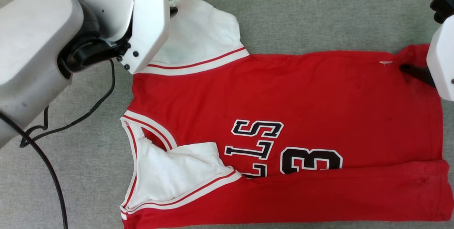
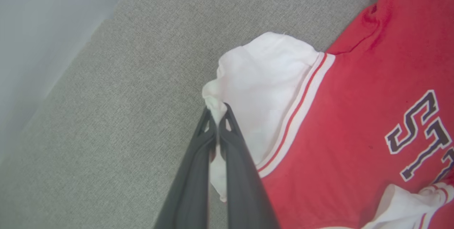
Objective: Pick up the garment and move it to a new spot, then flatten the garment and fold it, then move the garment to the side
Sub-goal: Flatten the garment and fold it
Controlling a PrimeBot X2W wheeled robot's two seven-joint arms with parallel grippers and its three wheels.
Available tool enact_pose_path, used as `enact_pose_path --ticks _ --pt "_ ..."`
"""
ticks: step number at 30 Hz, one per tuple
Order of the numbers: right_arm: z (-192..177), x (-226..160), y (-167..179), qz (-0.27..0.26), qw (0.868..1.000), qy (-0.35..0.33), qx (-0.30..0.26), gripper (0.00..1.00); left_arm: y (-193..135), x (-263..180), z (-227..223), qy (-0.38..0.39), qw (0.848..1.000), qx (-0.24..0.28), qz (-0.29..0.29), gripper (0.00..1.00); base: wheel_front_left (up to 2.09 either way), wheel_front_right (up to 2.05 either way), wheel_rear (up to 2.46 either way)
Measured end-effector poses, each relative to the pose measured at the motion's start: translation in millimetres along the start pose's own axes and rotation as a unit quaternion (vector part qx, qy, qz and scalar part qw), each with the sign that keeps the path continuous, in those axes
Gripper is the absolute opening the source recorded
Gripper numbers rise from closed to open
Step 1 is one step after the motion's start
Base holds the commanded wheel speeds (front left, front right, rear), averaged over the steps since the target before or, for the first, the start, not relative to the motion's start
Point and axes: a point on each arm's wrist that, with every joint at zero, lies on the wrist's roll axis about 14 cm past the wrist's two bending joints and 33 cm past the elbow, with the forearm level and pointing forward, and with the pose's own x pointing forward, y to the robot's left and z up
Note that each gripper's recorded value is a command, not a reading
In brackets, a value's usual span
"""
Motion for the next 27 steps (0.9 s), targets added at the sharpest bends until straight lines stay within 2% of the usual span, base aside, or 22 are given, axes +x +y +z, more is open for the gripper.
enact_pose_path --ticks 4,6,7,14,20,27 --pt "-7.8 17.7 5.1 0.013 1.0 0.013 0.003 1.0 -0.9 6.5 -8.6 0.006 1.0 0.001 -0.005 0.0 0.0 0.0 0.0" --pt "-8.3 19.2 6.6 0.018 1.0 0.009 0.005 0.08 -1.2 7.8 -8.8 0.004 1.0 0.002 -0.007 0.0 0.0 0.0 0.0" --pt "-7.8 18.7 6.9 0.019 1.0 0.006 0.007 0.0 -0.7 7.9 -8.4 0.001 1.0 0.001 -0.006 0.0 0.0 0.0 0.0" --pt "2.7 -2.7 16.0 0.019 0.999 -0.048 0.0 0.0 -4.7 -9.3 -1.0 -0.028 1.0 0.0 0.002 0.0 0.0 0.0 0.0" --pt "7.8 -43.2 21.1 0.011 0.993 -0.119 -0.012 0.0 -16.8 -41.9 4.1 -0.055 0.998 0.003 0.011 0.0 0.0 0.0 0.0" --pt "-13.7 -81.3 25.4 0.002 0.987 -0.162 -0.008 0.0 -40.7 -79.6 -4.9 -0.079 0.997 -0.009 0.014 0.0 0.0 0.0 0.0"
